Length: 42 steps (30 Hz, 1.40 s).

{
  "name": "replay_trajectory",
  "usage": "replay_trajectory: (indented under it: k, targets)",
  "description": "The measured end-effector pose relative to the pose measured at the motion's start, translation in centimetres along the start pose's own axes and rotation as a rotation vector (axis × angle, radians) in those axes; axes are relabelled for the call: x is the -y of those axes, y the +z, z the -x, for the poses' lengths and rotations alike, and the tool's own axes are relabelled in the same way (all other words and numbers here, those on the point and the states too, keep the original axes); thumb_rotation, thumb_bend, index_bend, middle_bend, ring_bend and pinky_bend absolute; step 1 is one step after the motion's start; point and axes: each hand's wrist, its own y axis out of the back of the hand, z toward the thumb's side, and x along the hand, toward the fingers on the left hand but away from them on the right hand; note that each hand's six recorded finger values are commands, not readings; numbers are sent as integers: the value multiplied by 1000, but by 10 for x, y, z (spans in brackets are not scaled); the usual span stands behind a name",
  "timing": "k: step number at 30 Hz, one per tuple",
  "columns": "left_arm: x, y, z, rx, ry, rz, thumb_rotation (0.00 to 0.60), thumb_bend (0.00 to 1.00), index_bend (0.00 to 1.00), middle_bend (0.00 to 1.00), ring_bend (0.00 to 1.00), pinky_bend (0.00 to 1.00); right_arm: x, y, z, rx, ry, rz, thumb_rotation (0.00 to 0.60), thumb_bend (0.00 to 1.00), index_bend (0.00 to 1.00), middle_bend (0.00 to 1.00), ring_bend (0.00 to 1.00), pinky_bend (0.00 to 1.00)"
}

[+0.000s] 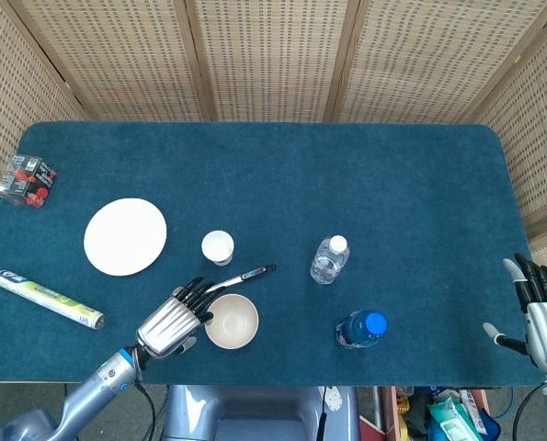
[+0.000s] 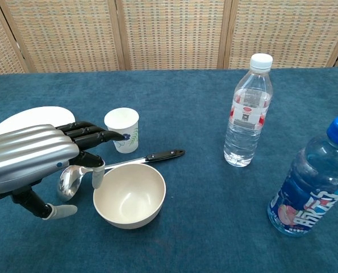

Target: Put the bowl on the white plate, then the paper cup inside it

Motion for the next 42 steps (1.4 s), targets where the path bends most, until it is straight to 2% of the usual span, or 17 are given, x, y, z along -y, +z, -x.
replay_trajectory:
  k: [24, 30, 37, 42]
  targets:
    - [15, 14, -27, -5, -43, -19, 600, 281, 465, 0, 0, 0, -4, -4, -1, 3, -9, 24, 600, 142, 9, 0, 0, 0]
    - [20, 18, -35, -7, -58, -28, 600, 293, 495, 0, 0, 0, -5, -5, -1, 6, -12, 29, 600, 142, 9, 0, 0, 0]
    - [21, 20, -40, -16, -54, -32, 600, 391, 599, 0, 0, 0, -6, -5, -1, 5, -13, 33, 600, 142, 9, 0, 0, 0]
    - [21, 18, -39, -24, -48, -37, 600, 442, 631, 0, 0, 0, -6, -5, -1, 3, -13, 35, 600, 142, 9, 0, 0, 0]
